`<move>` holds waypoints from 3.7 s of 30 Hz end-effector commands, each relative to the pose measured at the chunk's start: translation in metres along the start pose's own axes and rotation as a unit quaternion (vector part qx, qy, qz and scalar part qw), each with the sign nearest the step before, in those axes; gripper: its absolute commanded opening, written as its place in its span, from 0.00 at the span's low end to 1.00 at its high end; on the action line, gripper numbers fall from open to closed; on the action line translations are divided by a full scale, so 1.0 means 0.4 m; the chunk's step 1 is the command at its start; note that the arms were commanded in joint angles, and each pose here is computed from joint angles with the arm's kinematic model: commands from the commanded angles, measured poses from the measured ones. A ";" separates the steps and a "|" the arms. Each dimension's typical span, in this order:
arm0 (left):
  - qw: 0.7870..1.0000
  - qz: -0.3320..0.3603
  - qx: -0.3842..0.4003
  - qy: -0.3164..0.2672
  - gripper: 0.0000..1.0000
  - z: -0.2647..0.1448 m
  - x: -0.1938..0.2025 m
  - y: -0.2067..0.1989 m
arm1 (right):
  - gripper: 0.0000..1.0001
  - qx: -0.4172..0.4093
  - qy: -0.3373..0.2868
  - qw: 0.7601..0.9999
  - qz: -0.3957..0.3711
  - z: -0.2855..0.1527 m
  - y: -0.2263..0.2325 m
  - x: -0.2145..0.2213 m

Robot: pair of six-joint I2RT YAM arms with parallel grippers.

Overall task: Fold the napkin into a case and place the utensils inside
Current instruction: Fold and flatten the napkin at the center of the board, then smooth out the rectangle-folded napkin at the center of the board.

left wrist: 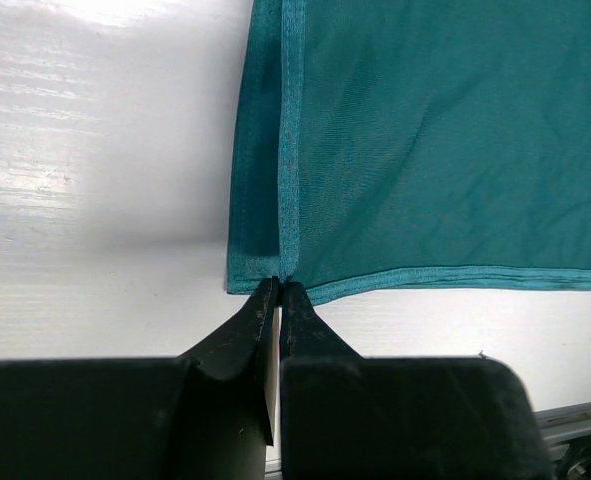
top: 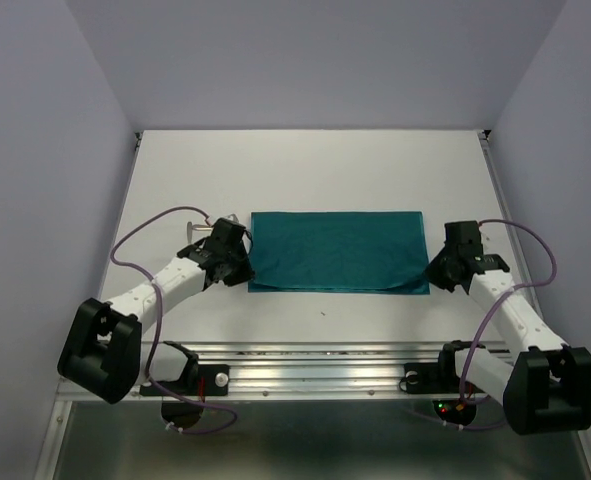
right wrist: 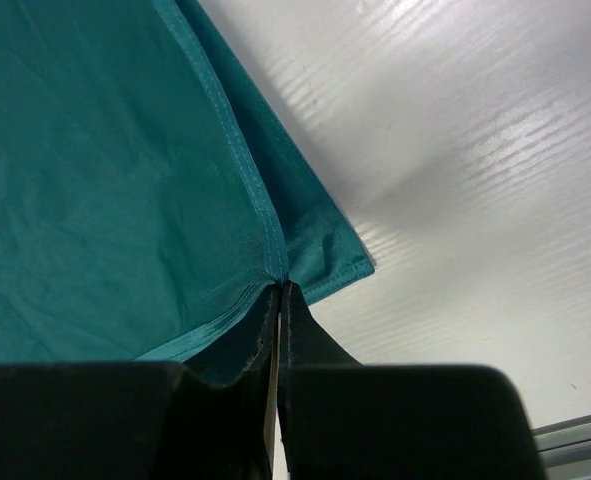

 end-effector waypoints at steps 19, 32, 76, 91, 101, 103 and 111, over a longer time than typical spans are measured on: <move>0.999 0.008 -0.042 0.011 0.58 0.036 0.008 0.021 | 0.62 0.022 0.001 1.000 0.008 0.021 -0.012 0.008; 0.996 0.032 -0.002 -0.082 0.66 -0.010 -0.195 -0.130 | 0.35 -0.073 -0.043 0.996 -0.038 0.009 0.168 -0.127; 0.997 0.061 0.048 0.010 0.46 0.404 -0.285 -0.291 | 0.06 -0.120 0.087 0.982 -0.120 0.362 0.487 -0.122; 0.996 0.080 0.036 0.003 0.45 0.395 -0.304 -0.293 | 0.06 -0.023 0.028 0.999 -0.026 0.360 0.209 -0.301; 0.998 0.060 0.002 -0.024 0.45 0.347 -0.366 -0.206 | 0.06 0.000 0.021 0.999 -0.031 0.375 0.190 -0.297; 0.998 0.051 -0.007 -0.027 0.45 0.340 -0.376 -0.172 | 0.06 0.000 0.022 0.999 -0.032 0.377 0.189 -0.295; 0.998 0.027 -0.041 -0.031 0.45 0.335 -0.391 -0.078 | 0.06 0.008 0.021 0.999 -0.034 0.380 0.179 -0.291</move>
Point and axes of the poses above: each gripper's point midway between its finger pads, its own z axis out along the fingers, its own y axis along the line the jaws close on, x = y × z, the point moved 6 cm from there along -z, back along the fingers
